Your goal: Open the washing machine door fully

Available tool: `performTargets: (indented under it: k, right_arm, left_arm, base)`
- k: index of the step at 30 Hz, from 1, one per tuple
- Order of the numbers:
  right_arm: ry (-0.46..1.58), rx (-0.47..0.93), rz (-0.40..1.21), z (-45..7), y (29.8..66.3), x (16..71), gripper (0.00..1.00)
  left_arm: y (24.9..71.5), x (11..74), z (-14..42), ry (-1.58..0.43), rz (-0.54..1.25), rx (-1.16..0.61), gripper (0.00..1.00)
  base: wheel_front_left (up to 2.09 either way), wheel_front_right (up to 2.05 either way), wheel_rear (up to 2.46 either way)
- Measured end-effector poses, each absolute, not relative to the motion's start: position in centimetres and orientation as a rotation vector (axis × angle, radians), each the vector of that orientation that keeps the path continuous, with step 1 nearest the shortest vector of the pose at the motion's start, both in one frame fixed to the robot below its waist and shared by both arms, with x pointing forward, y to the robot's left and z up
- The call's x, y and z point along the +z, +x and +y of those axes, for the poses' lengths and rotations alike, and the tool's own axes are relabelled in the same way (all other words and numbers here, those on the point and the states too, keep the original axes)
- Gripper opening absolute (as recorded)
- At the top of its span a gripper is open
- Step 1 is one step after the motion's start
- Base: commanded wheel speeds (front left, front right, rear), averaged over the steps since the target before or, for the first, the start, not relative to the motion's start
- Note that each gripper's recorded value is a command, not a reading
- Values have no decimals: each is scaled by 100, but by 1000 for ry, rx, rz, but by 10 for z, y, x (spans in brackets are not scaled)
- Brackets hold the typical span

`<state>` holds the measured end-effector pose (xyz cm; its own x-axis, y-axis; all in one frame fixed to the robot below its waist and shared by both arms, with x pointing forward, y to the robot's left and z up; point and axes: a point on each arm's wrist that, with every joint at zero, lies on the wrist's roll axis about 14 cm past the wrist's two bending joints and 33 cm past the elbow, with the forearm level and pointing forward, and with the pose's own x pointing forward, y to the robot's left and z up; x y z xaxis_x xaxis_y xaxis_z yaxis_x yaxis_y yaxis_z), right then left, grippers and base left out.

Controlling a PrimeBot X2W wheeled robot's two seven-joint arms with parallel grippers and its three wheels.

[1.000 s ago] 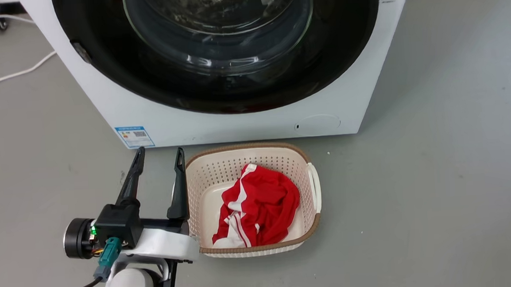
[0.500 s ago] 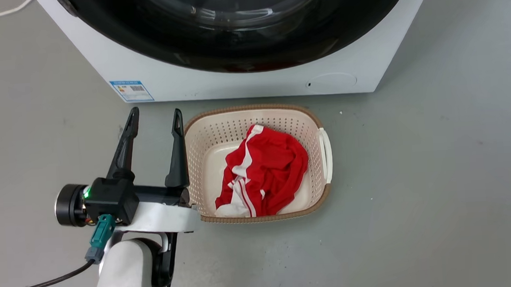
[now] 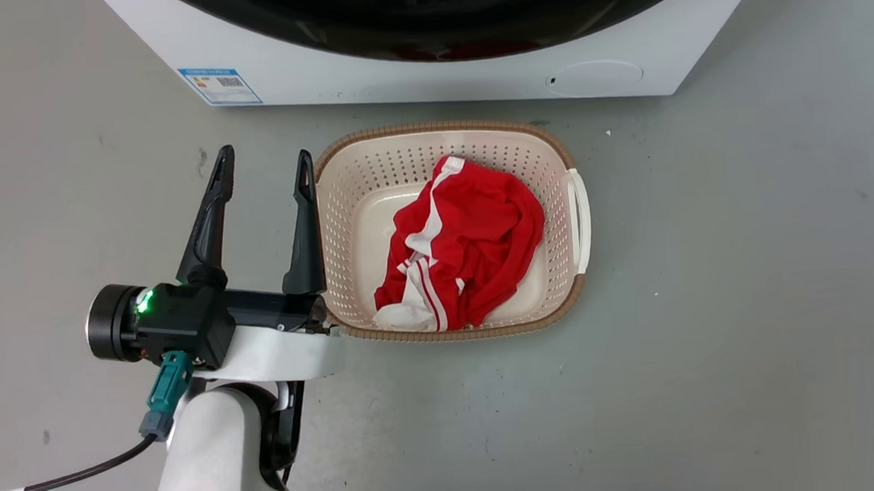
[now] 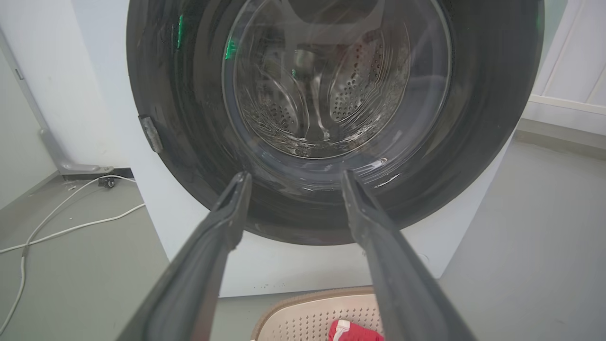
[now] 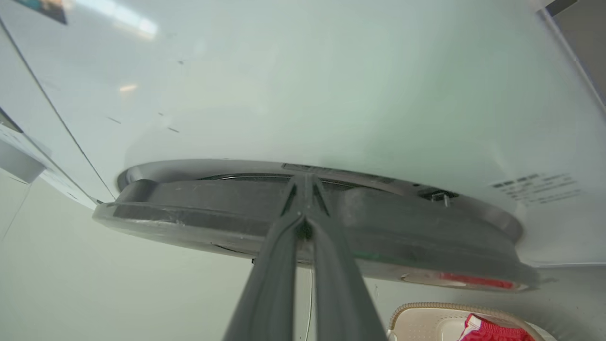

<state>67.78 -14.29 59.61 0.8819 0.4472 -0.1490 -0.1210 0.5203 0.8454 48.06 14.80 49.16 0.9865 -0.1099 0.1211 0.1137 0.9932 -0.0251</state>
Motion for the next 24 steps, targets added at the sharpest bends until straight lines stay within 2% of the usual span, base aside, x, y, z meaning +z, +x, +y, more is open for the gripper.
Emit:
performTargets:
  k: [12,24]
  right_arm:
    - [954,363,432,-124,695,570,0]
    - [981,489,556,-104,677,570,0]
  left_arm:
    - [489,475,147,-25,-92,-117,100]
    - [488,477,145,-33,-92,-116,100]
  base:
    - [0,0,0]
    - [0,0,0]
